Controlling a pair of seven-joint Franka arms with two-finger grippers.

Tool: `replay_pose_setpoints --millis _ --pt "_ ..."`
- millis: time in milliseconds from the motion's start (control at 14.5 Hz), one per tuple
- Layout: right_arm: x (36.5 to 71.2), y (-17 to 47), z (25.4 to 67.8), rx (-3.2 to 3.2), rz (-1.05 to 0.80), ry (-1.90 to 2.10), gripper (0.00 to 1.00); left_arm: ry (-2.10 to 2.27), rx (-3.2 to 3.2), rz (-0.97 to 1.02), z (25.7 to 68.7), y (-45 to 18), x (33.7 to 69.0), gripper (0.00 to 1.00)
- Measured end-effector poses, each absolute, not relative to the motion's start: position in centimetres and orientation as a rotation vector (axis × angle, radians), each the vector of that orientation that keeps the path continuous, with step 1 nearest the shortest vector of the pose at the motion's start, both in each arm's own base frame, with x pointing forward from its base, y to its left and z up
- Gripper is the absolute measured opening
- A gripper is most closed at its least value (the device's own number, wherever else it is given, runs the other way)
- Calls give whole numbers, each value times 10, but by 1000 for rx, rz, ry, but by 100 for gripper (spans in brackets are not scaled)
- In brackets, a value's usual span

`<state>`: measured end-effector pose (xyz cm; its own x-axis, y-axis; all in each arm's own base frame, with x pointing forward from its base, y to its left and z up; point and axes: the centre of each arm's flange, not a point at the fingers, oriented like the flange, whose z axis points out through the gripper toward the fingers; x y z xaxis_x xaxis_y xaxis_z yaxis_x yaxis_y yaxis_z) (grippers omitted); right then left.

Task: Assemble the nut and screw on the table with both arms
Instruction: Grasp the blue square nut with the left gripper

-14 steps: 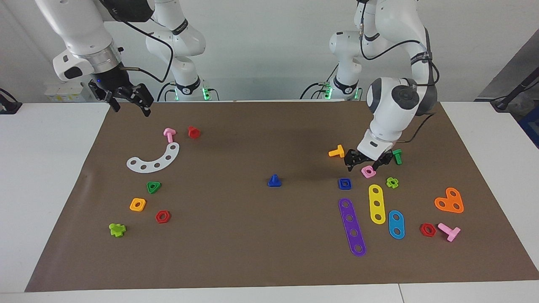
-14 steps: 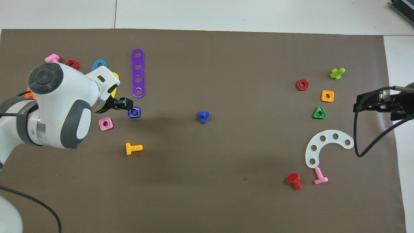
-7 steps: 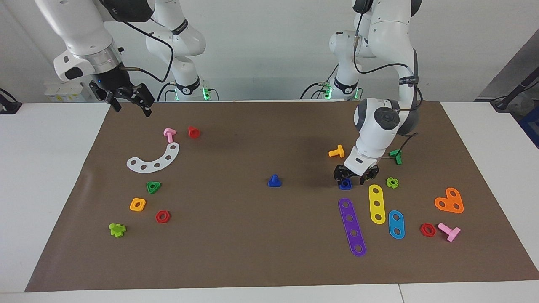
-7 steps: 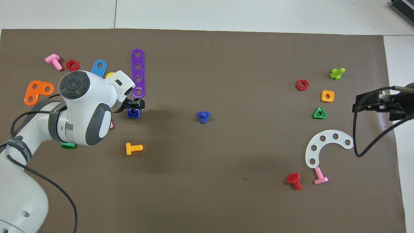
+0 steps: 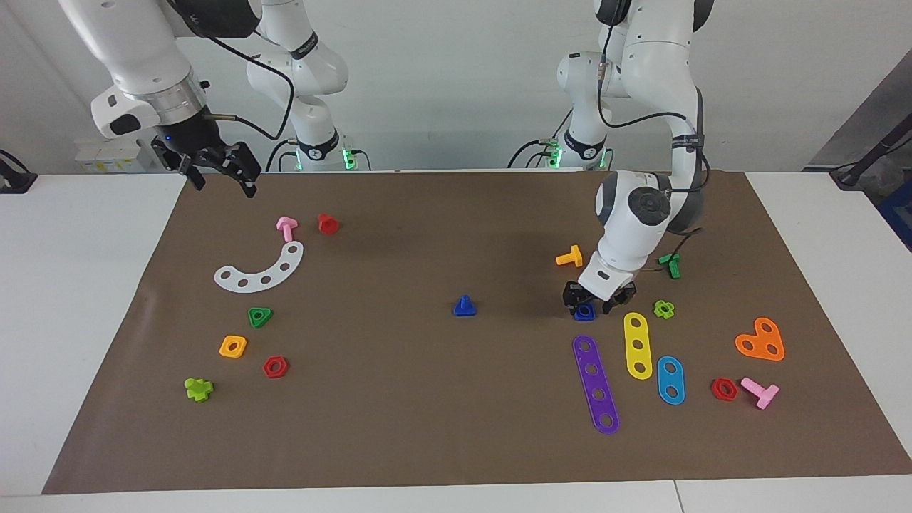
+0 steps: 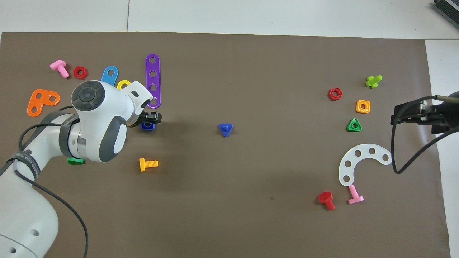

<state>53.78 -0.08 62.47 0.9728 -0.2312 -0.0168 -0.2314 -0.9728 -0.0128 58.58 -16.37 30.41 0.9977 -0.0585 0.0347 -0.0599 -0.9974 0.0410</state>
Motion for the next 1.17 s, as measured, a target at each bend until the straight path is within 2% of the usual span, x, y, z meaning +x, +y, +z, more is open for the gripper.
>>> replay_pose_setpoints --millis 897,966,1172 --pt "538 0 625 -3106 24 361 100 -121 3107 23 295 -170 579 63" --pt "538 0 625 -3106 24 361 100 -124 3108 23 295 -170 579 59" --pt "538 0 625 -3106 24 361 100 -140 3117 25 295 -170 579 55"
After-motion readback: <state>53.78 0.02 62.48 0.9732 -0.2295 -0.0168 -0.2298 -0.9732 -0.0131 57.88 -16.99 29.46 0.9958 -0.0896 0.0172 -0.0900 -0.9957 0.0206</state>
